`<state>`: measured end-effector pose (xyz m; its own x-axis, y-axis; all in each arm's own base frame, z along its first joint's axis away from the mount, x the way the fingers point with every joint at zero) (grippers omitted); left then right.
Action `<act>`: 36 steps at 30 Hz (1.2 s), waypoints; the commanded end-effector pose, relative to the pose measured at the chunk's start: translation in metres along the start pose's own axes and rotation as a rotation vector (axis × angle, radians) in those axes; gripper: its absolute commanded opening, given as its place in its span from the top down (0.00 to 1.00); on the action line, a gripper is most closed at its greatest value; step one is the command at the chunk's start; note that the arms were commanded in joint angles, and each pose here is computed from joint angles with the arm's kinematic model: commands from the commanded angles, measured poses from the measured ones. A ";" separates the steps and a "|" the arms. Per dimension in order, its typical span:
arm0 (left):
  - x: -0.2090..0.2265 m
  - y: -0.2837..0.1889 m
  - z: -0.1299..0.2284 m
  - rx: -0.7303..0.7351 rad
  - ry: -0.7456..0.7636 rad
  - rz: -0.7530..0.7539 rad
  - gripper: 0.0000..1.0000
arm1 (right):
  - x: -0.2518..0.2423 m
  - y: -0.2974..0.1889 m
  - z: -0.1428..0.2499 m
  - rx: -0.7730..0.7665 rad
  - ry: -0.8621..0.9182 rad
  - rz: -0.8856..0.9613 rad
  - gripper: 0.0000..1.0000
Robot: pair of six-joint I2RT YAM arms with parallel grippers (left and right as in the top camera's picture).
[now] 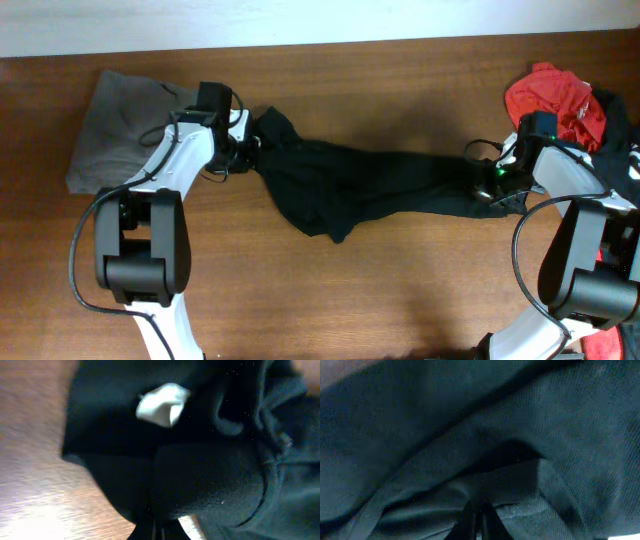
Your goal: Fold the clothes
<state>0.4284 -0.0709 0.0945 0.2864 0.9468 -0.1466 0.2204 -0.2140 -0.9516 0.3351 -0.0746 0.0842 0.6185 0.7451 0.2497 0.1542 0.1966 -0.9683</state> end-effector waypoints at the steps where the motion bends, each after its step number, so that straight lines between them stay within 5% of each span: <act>1: 0.007 -0.014 -0.016 -0.040 -0.030 -0.003 0.99 | 0.019 -0.041 -0.007 -0.057 -0.093 -0.113 0.96; 11: -0.002 -0.058 -0.038 -0.054 -0.021 0.030 0.75 | 0.027 -0.135 0.020 -0.232 -0.150 -0.141 0.96; 14: -0.021 -0.063 -0.033 -0.029 0.014 0.196 0.63 | 0.026 -0.135 0.021 -0.226 -0.147 -0.129 0.96; 20: -0.056 -0.064 -0.010 0.093 0.137 0.332 0.59 | 0.025 -0.130 0.020 -0.211 -0.142 -0.124 0.96; 30: -0.142 -0.034 0.038 0.312 0.421 0.338 0.46 | 0.025 -0.129 0.020 -0.208 -0.142 -0.122 0.96; 36: -0.169 -0.003 0.056 0.315 0.486 0.302 0.33 | 0.024 -0.129 0.021 -0.201 -0.140 -0.120 0.96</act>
<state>0.3323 -0.2155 0.1243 0.6959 0.6045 -0.3877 -0.2049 -0.3503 -0.9139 0.3127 -0.0646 0.2136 0.4769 0.8018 0.3601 0.3756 0.1844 -0.9082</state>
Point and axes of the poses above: each gripper's point midway between its finger pads, its own y axis out along the fingers, its own x axis along the line the jaws close on, z = x × y, the point moved 7 cm from there along -y, back along the fingers, and after that the axes turned 12 degrees about y, right-handed, at the moved point
